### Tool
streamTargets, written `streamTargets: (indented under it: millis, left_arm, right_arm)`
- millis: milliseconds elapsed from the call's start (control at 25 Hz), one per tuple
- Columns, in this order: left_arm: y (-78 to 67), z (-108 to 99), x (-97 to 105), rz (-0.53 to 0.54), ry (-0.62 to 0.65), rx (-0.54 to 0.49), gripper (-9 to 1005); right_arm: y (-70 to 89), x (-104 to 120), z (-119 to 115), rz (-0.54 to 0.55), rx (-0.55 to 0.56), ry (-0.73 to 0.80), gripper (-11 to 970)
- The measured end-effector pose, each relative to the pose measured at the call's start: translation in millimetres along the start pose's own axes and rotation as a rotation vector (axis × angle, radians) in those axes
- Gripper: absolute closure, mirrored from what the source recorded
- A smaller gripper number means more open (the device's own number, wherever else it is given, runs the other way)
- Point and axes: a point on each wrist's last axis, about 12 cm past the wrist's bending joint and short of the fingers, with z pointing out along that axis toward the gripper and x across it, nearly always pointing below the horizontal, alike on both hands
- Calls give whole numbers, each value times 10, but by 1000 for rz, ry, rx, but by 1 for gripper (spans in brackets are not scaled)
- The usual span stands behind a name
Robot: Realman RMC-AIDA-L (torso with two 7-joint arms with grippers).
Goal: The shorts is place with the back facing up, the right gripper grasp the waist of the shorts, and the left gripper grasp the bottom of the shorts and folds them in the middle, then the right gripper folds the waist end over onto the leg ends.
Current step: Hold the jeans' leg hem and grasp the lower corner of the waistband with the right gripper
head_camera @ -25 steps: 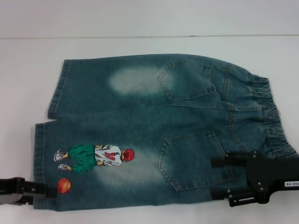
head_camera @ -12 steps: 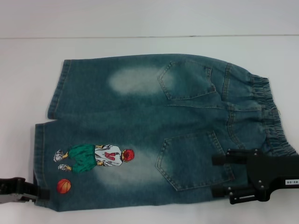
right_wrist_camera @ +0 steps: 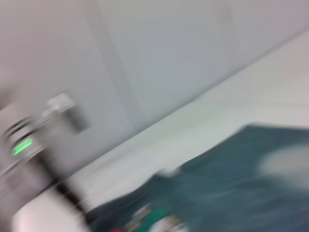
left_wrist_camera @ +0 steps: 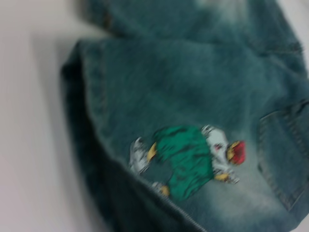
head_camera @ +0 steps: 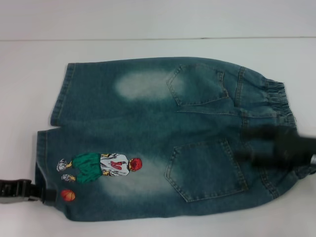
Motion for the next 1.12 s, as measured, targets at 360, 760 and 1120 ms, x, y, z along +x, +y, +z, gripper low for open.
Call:
streamTargets:
  millis: [360,760,1120]
  left_arm:
    - [-7,31,-101,83,-117,20,997]
    - [-20,23,-176,120,-185,35,997]
    - [-28,47,-186,140,-202,49,996]
  right_arm:
    - [-338,-333,-493,242,220,-60,45]
    - [-290,-913,-692,134,266,435,46]
    - [-254,-991,-461,61,262,844,46]
